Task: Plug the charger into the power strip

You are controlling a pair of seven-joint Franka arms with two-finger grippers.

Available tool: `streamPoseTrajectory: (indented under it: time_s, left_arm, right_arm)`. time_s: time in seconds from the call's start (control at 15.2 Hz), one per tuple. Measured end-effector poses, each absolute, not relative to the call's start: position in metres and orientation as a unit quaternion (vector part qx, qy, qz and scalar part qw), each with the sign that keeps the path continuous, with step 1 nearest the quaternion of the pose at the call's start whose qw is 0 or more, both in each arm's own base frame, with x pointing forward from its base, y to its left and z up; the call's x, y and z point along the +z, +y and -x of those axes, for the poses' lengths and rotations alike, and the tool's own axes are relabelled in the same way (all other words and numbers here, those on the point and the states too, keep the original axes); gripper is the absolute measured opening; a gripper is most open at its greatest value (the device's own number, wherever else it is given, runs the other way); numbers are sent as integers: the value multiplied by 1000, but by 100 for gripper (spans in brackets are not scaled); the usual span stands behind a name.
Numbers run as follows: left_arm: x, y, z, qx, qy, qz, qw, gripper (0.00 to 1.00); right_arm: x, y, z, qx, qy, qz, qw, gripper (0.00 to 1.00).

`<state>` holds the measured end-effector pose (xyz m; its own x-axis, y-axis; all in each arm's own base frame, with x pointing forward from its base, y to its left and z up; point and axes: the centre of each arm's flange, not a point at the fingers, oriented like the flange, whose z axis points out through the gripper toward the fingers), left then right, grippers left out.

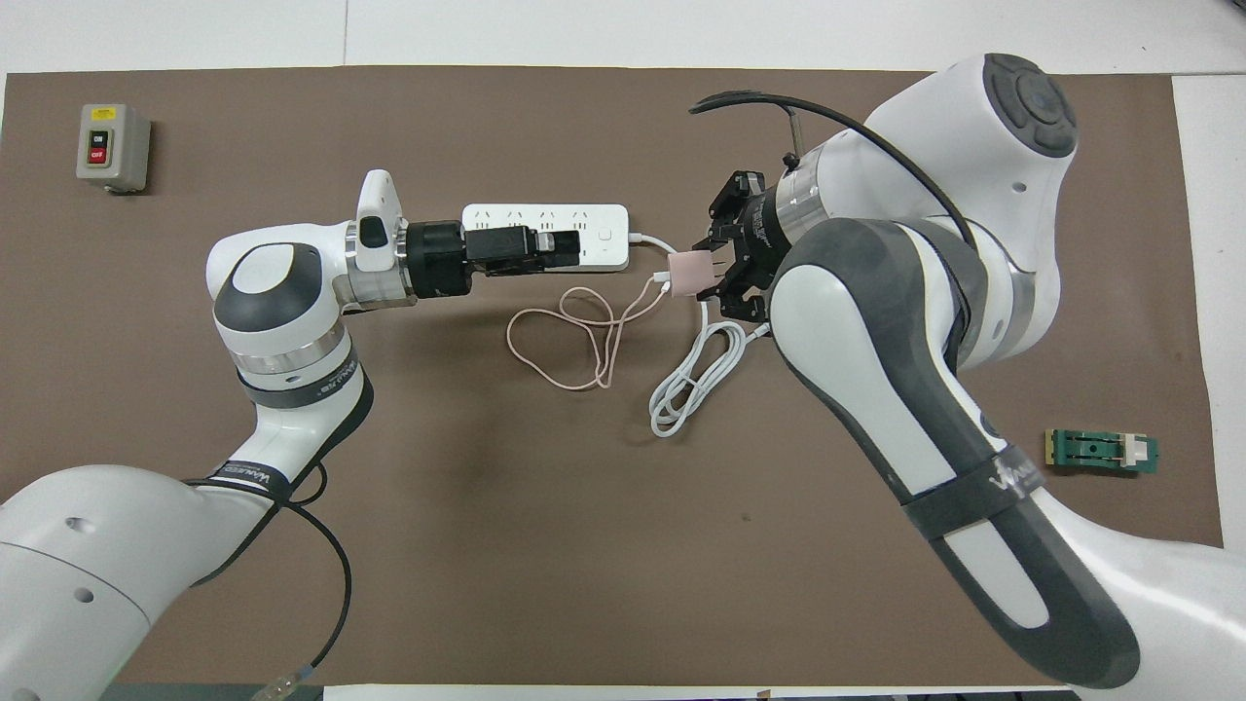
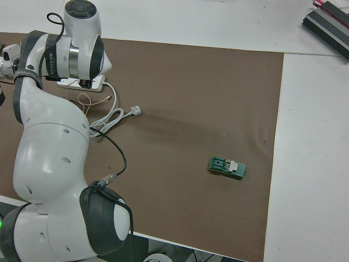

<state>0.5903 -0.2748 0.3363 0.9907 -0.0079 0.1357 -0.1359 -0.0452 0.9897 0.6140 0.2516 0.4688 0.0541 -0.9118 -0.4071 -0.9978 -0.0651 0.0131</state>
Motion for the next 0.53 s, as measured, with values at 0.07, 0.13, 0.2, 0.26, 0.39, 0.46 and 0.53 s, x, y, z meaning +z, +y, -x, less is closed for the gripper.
streamPoseTrajectory:
  time_s: [0.07,0.13,0.2,0.26,0.39,0.46,0.53]
  left_arm:
    - [336,-287,-585,42,-52,-720,691,100]
    - [336,-297,-580,37,-55,-719,692,100]
    - [335,-303,-577,33,-58,-718,693,100]
    - [334,-307,-574,30,-59,-718,693,100]
    - [333,-310,-572,27,-61,-718,693,100]
    - [332,-310,-571,26,-60,-718,693,100]
    - [331,-309,-571,25,-58,-719,692,100]
  right_arm:
    - [469,261,-612,156,676,707,139,47]
    - [469,271,-610,155,684,698,142,47]
    - [469,279,-608,154,691,691,144,47]
    - [469,287,-605,154,693,689,145,47]
    - [467,297,-602,156,693,689,144,47]
    - [466,298,-601,156,693,689,143,47]
    - [466,298,-602,156,693,689,143,47]
